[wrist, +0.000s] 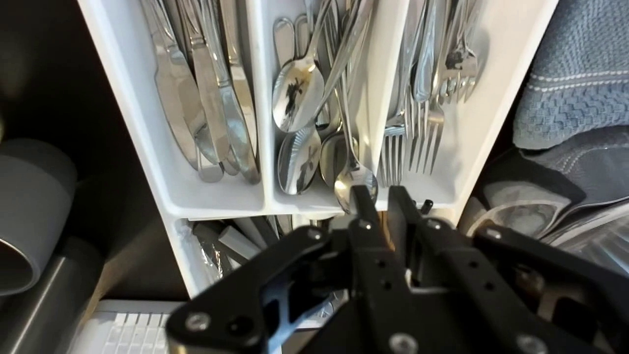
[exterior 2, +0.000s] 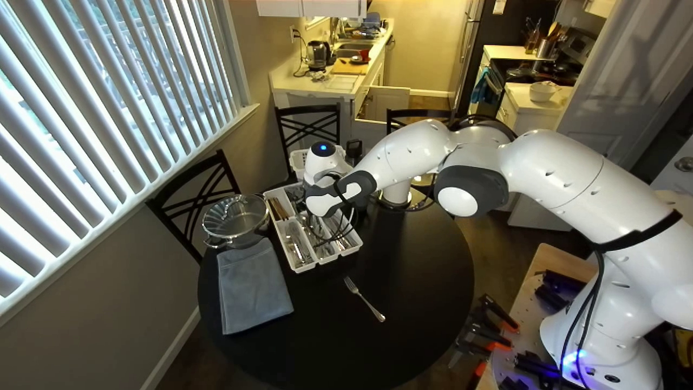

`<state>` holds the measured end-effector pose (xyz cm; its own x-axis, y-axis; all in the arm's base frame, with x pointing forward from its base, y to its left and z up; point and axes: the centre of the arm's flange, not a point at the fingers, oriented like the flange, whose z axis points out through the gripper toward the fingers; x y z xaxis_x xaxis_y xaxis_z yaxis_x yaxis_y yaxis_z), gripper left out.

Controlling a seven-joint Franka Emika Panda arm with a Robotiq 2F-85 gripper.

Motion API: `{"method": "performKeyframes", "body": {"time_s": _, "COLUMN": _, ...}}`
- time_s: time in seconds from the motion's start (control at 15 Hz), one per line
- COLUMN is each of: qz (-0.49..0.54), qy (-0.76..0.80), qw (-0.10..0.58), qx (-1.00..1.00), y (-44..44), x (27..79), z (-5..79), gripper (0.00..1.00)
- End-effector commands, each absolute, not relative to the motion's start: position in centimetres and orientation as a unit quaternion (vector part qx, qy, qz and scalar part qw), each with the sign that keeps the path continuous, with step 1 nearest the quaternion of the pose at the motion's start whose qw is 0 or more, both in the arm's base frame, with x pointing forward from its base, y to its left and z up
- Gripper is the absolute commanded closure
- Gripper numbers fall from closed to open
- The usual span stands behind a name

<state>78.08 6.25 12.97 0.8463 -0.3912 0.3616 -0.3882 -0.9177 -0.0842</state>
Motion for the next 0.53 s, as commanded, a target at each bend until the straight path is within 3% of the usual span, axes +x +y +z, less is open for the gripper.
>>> {"method": "performKeyframes", "body": {"time_s": 0.0, "qz": -0.173, "qy": 0.201, "qw": 0.003, "qx": -0.964, "y": 6.3, "x": 74.7, "z": 12.8, "gripper": 0.96}}
{"method": "performKeyframes", "body": {"time_s": 0.33, "qz": -0.133, "qy": 0.207, "qw": -0.002, "qx": -0.969, "y": 6.3, "x": 74.5, "z": 8.0, "gripper": 0.96}}
{"method": "performKeyframes", "body": {"time_s": 0.4, "qz": -0.129, "qy": 0.207, "qw": 0.001, "qx": -0.970, "y": 6.4, "x": 74.5, "z": 7.2, "gripper": 0.86}}
{"method": "performKeyframes", "body": {"time_s": 0.47, "qz": -0.126, "qy": 0.206, "qw": 0.007, "qx": -0.970, "y": 6.6, "x": 74.5, "z": 6.3, "gripper": 0.60}}
